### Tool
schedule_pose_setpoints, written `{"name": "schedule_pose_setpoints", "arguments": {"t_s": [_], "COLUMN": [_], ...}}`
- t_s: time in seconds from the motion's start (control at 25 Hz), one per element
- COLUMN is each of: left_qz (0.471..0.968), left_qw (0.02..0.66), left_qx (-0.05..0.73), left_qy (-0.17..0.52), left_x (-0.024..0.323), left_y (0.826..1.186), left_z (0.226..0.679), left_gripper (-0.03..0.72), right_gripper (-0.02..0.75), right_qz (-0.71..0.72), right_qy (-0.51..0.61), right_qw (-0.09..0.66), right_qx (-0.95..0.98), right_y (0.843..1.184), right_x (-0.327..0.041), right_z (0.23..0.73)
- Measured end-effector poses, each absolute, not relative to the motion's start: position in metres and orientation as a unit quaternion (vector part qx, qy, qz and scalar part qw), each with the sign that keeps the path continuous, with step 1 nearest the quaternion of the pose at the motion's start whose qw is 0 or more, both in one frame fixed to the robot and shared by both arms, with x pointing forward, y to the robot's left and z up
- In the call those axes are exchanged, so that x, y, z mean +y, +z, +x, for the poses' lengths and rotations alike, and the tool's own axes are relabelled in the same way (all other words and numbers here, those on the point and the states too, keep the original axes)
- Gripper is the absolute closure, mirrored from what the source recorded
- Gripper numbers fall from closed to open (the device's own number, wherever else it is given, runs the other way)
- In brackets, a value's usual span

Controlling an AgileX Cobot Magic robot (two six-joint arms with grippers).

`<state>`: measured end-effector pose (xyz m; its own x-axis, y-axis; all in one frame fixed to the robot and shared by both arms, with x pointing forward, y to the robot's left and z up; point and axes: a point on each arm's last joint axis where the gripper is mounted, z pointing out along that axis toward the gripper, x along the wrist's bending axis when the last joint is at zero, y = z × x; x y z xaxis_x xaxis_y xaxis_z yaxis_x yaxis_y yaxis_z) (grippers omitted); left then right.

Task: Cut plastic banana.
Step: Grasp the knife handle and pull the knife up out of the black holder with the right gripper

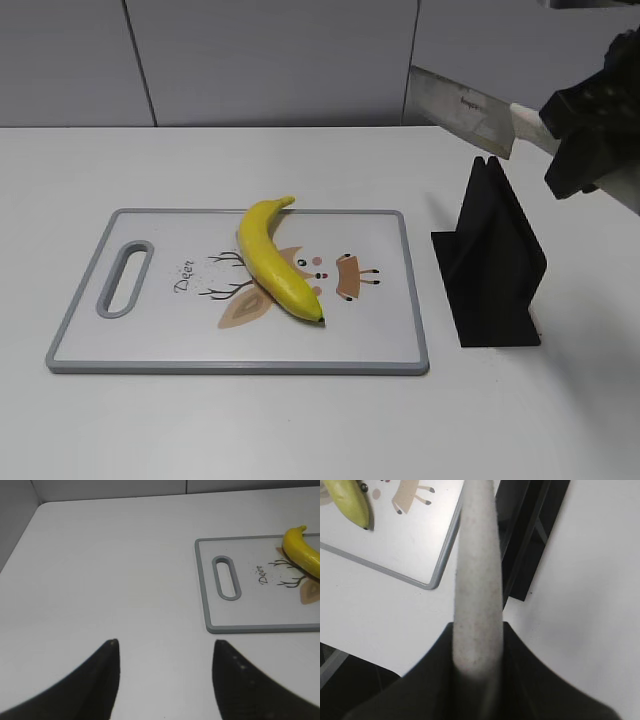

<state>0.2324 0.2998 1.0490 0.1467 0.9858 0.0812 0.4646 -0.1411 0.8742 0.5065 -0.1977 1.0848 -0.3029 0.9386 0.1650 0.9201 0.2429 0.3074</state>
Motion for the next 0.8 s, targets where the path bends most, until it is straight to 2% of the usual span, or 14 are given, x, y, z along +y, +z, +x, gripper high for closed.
{"name": "schedule_pose_setpoints", "arguments": {"t_s": [0.48,0.8], "left_qz": [0.687,0.729], "left_qw": [0.352,0.374], "left_qx": [0.516,0.452], "left_qy": [0.371,0.353], "left_x": [0.299,0.284], "left_y": [1.052,1.077], "left_z": [0.236,0.282], "left_gripper": [0.115,0.12], "right_gripper": [0.559,0.559], "right_qz": [0.342,0.249], "right_qy": [0.253,0.246], "right_qw": [0.039,0.065], "right_qx": [0.904,0.934], "right_y": [1.096,1.093], "right_x": [-0.181,-0.18], "right_z": [0.506,0.51]}}
